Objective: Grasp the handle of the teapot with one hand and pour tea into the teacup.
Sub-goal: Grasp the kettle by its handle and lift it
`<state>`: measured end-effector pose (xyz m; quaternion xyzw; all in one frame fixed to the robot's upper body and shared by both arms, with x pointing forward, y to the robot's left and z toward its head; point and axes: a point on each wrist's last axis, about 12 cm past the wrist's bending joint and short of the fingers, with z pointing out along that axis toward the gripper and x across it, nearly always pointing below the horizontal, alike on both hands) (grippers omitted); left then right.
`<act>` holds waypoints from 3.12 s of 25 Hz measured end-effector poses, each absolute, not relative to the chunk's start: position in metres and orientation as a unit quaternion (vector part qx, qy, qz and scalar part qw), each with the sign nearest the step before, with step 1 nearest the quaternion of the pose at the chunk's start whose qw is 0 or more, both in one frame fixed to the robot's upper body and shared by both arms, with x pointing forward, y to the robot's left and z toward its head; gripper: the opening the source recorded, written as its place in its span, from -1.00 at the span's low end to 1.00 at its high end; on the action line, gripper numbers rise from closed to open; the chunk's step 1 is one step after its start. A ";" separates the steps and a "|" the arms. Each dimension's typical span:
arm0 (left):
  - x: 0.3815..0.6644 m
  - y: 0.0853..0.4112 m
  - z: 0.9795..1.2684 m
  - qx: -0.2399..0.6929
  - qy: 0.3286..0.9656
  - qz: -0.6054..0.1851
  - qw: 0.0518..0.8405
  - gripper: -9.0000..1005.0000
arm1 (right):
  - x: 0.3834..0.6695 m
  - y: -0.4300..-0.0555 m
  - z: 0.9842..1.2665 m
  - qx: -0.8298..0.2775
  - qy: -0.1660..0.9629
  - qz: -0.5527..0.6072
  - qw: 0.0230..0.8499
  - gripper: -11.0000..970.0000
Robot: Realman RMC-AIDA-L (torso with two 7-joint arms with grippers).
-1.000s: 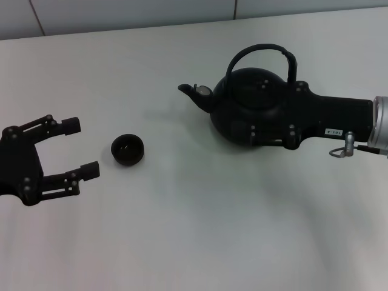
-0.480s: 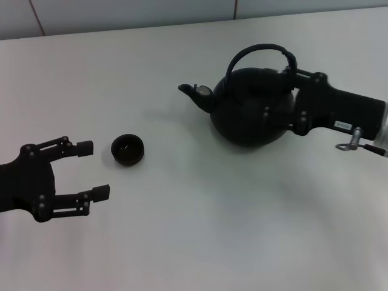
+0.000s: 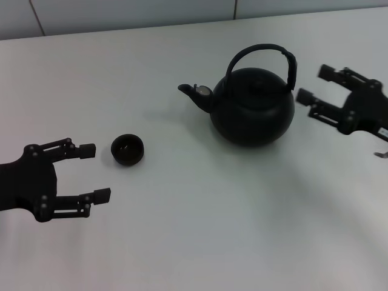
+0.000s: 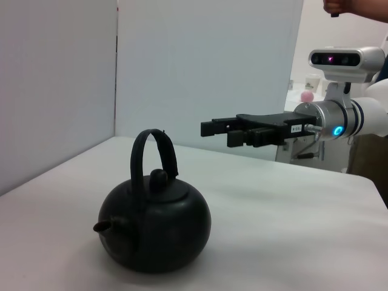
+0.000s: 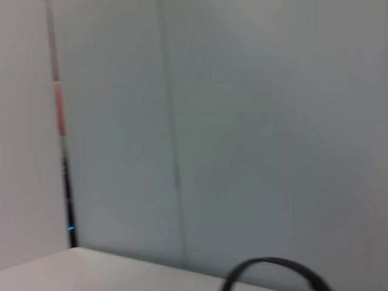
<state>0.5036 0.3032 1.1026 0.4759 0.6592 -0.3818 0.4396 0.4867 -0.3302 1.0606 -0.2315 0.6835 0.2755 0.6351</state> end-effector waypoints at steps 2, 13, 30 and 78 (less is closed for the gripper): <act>0.505 0.303 1.103 0.478 0.660 -0.379 0.438 0.72 | 0.483 -0.337 1.058 -0.213 0.689 0.266 0.640 0.47; 0.510 0.300 1.104 0.481 0.661 -0.376 0.435 0.72 | 0.496 -0.330 1.045 -0.173 0.709 0.261 0.632 0.44; 0.514 0.302 1.105 0.474 0.667 -0.369 0.440 0.72 | 0.539 -0.307 1.038 -0.167 0.740 0.232 0.609 0.40; 0.519 0.309 1.104 0.468 0.683 -0.345 0.442 0.72 | 0.550 -0.305 1.038 -0.154 0.750 0.218 0.605 -0.72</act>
